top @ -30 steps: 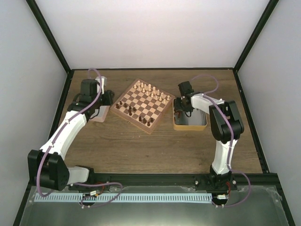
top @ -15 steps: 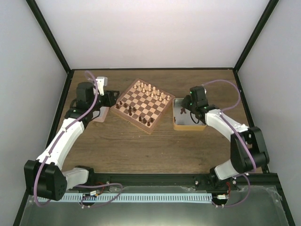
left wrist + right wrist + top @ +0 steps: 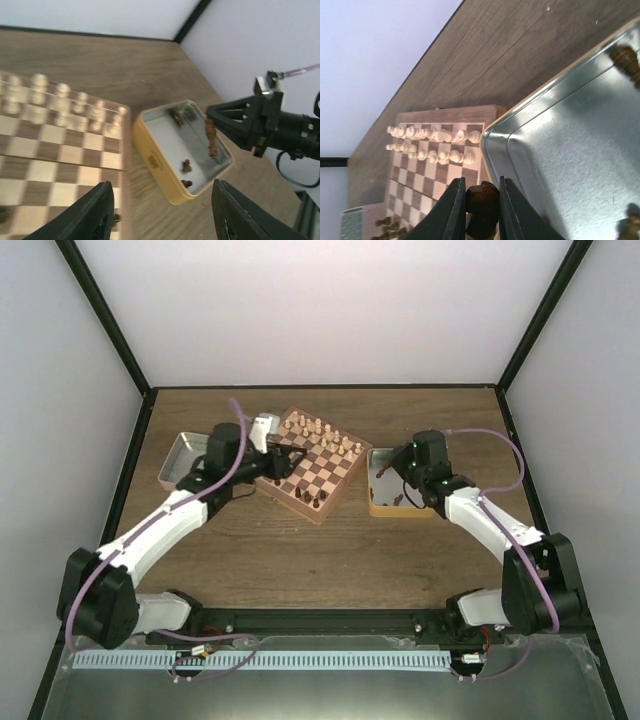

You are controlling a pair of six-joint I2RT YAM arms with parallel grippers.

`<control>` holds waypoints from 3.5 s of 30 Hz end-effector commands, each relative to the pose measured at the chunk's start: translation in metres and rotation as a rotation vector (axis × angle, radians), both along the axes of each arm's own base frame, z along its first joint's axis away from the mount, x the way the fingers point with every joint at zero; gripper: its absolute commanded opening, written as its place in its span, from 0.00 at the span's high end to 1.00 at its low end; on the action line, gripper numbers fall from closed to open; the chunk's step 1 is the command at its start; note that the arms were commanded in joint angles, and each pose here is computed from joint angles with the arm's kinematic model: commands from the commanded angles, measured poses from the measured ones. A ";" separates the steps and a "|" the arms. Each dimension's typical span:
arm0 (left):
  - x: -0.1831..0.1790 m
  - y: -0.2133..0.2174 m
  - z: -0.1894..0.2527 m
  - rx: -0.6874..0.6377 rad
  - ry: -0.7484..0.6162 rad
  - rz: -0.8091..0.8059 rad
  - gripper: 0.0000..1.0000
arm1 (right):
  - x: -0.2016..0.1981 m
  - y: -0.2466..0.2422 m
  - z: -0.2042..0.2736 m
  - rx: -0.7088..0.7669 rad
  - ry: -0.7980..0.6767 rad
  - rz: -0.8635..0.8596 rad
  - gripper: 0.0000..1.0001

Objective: Set up the chess pieces on the board
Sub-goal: Pick up the chess piece from the storage box, then place the chess piece on the chessboard.

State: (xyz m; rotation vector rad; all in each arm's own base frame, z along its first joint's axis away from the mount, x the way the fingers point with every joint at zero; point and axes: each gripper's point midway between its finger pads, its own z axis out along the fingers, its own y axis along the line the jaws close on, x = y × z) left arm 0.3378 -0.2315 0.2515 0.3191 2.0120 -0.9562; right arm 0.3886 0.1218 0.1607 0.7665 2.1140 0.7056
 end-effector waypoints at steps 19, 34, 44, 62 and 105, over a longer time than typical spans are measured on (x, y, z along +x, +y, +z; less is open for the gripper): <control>-0.041 -0.151 -0.029 -0.032 -0.181 -0.244 0.45 | -0.066 0.044 0.026 0.784 0.176 0.021 0.88; -0.069 -0.178 -0.036 -0.024 -0.216 -0.316 0.45 | -0.069 0.043 0.030 0.831 0.184 0.000 0.85; -0.058 -0.177 -0.036 0.005 -0.231 -0.237 0.58 | -0.071 0.044 0.030 0.829 0.185 0.009 0.85; -0.060 -0.179 -0.023 0.014 -0.313 -0.257 0.55 | -0.073 0.048 0.026 0.801 0.201 0.046 0.85; -0.013 0.004 -0.092 0.692 0.284 0.048 0.85 | -0.062 -0.023 0.009 0.135 0.013 -0.066 0.85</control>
